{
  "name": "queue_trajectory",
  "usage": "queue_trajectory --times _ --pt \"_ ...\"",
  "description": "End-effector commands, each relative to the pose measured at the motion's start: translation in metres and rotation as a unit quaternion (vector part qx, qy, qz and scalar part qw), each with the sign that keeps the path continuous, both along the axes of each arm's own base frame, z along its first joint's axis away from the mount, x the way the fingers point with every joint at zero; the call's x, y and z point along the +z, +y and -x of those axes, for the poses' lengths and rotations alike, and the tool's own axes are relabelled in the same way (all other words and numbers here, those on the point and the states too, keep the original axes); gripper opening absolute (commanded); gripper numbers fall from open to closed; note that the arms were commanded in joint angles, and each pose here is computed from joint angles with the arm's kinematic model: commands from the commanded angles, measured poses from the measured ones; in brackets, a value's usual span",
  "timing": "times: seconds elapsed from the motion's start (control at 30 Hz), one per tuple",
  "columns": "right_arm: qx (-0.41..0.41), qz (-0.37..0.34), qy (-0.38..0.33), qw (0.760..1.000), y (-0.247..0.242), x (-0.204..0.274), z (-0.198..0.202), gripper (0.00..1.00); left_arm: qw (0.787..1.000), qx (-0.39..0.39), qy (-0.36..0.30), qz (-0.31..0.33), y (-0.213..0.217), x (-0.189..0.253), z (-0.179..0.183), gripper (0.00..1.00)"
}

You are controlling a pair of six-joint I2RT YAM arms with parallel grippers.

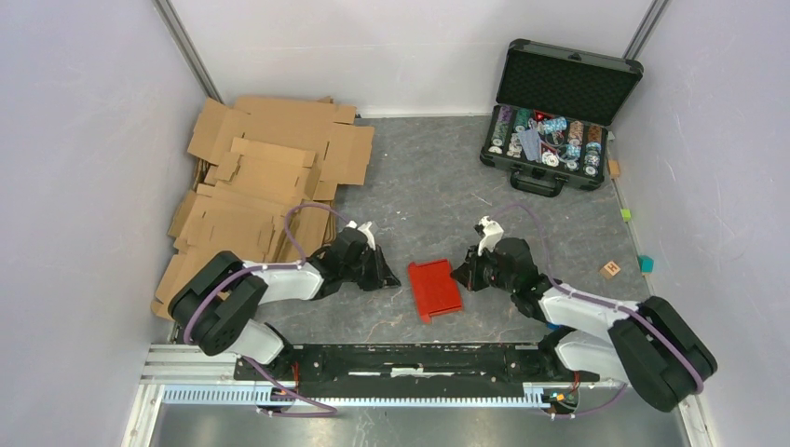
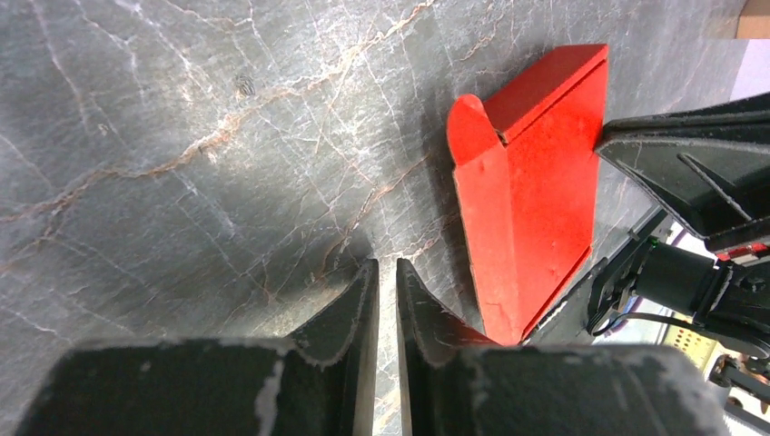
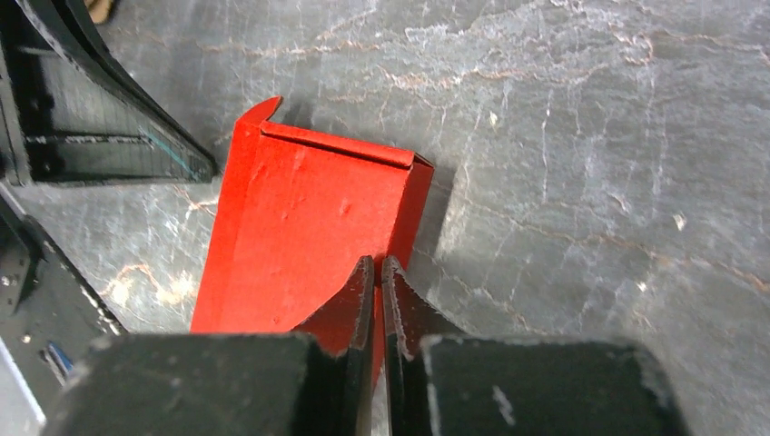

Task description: Fold the paper box

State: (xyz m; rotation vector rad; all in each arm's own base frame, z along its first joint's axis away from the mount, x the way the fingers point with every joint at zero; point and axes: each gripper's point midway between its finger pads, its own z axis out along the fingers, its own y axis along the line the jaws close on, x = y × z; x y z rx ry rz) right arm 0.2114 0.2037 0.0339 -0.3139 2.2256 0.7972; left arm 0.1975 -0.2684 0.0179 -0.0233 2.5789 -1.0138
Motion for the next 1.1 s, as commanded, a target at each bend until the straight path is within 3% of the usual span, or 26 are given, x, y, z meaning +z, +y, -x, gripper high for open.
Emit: queue_trajectory --times 0.0,0.3,0.57,0.67,0.83,1.07 --pt "-0.002 -0.001 0.052 0.999 -0.001 -0.026 0.009 0.07 0.999 0.025 -0.014 0.026 -0.003 0.008 -0.005 0.18" --pt "-0.016 -0.021 0.026 0.999 0.023 -0.012 -0.037 0.08 0.998 0.053 -0.018 0.006 0.009 0.004 -0.009 0.18" --pt "-0.038 -0.017 -0.01 0.999 0.042 0.005 -0.095 0.11 0.993 0.111 -0.029 -0.012 0.063 0.009 -0.04 0.18" --pt "-0.028 -0.017 -0.023 0.999 0.043 0.013 -0.095 0.18 0.993 0.108 -0.038 -0.028 0.072 0.012 -0.041 0.19" --pt "0.025 -0.014 -0.045 0.999 0.05 0.031 -0.09 0.45 0.994 0.096 -0.043 -0.026 0.07 0.016 -0.04 0.19" --pt "0.034 -0.004 -0.046 0.998 0.044 0.033 -0.082 0.37 0.995 0.088 -0.038 -0.02 0.066 0.015 -0.041 0.19"
